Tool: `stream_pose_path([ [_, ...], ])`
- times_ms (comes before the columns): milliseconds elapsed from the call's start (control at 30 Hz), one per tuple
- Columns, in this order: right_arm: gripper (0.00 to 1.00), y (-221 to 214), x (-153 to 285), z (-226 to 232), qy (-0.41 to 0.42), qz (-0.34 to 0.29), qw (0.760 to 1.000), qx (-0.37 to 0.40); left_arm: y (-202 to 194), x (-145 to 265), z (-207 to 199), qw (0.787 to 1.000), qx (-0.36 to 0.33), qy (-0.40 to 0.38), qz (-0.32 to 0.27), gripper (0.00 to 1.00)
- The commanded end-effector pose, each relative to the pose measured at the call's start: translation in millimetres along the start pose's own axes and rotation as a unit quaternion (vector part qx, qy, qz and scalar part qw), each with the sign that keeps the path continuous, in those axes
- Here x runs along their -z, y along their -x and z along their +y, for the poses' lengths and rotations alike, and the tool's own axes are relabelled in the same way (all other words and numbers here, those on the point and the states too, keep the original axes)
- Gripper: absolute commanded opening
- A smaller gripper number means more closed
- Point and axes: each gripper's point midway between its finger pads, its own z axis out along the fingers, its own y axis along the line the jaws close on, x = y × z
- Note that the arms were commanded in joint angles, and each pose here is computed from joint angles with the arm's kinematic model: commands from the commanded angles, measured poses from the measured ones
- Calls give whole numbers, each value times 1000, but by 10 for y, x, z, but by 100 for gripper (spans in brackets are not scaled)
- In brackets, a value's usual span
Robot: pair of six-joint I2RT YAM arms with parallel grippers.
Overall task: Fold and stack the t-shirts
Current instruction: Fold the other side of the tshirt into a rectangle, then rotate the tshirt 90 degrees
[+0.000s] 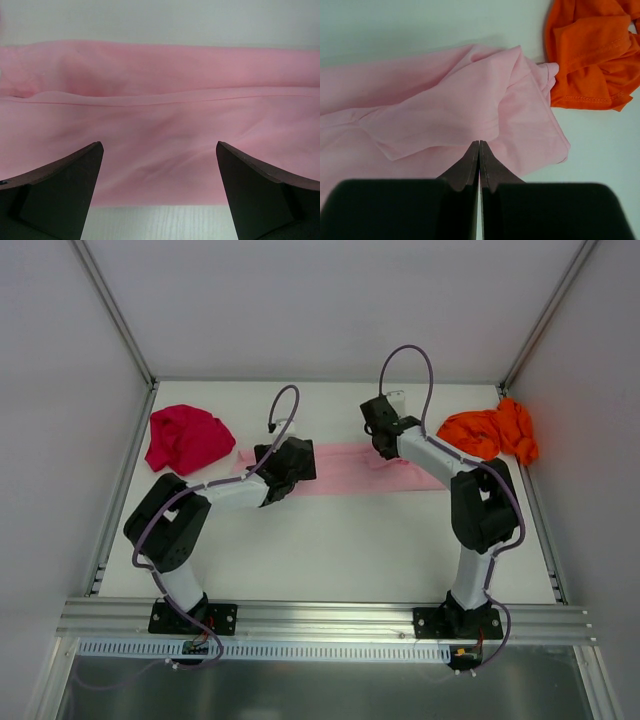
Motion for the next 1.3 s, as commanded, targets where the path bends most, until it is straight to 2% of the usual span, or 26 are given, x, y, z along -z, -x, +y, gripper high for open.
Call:
stream_pose_path([
  [0, 1, 180, -25, -152, -24, -6, 1000, -8, 133, -20, -259, 999, 15, -50, -17, 99],
  [233, 1, 163, -193, -248, -60, 15, 998, 21, 15, -33, -288, 998, 17, -59, 0, 98],
  [567, 1, -181, -304, -24, -3, 66, 998, 8, -5, -9, -198, 999, 13, -39, 9, 98],
  [1067, 1, -367, -200, -141, -15, 79, 997, 16, -433, -189, -179, 997, 19, -17, 71, 90],
  [1100, 1, -376, -204, -136, -15, 79, 997, 18, -467, -208, -173, 997, 16, -14, 74, 87],
  [1167, 1, -388, -201, -132, -13, 79, 997, 16, -496, -238, -165, 997, 16, -13, 78, 69],
  [1200, 1, -384, -195, -130, -11, 78, 997, 16, -518, -251, -181, 996, 17, -17, 83, 55],
  [1233, 1, -381, -188, -125, -8, 78, 997, 15, -531, -260, -182, 996, 17, -17, 85, 31],
  [1267, 1, -386, -190, -132, -10, 78, 997, 17, -538, -267, -179, 996, 17, -16, 86, 19],
])
